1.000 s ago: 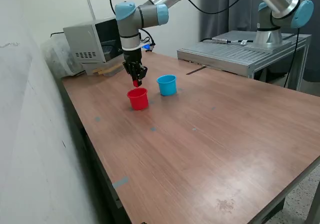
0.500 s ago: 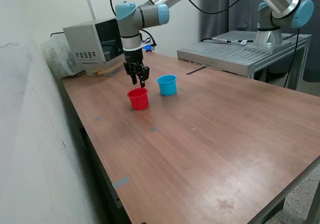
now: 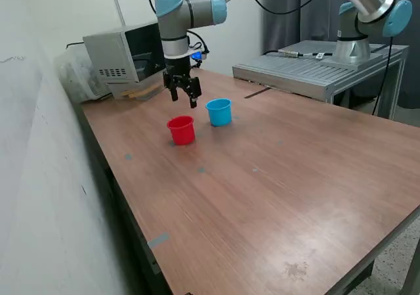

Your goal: Place red objects in the red bin, and blue objects in the blue bin.

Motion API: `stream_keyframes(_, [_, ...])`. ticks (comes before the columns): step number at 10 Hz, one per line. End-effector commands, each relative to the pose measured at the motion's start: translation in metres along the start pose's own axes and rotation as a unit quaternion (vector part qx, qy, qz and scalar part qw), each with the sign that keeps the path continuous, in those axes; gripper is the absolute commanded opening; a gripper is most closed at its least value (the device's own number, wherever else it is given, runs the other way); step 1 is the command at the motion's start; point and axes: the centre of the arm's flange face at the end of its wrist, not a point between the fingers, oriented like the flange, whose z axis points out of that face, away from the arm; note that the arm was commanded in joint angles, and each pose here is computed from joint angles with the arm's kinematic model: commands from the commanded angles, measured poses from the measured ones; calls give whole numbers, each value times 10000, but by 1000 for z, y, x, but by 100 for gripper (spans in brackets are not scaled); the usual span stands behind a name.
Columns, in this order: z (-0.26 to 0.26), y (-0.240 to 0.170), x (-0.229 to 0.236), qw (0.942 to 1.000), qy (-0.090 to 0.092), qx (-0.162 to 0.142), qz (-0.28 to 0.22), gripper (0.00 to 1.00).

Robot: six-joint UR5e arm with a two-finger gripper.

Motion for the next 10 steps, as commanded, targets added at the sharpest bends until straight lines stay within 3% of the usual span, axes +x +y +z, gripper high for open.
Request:
stream_keyframes(1, [-108, -61, 46, 9975, 41, -366, 603, 100])
stream_keyframes(4, [-229, -154, 94, 9936, -105, -975, 565, 100])
stream_keyframes(6, [-274, -198, 121, 9902, -169, -1234, 633, 100])
stream_keyframes(8, [-289, -235, 134, 9934, 112, -479, 1038, 100])
stream_keyframes(10, [-323, -266, 140, 9908, 106, -528, 1241, 100])
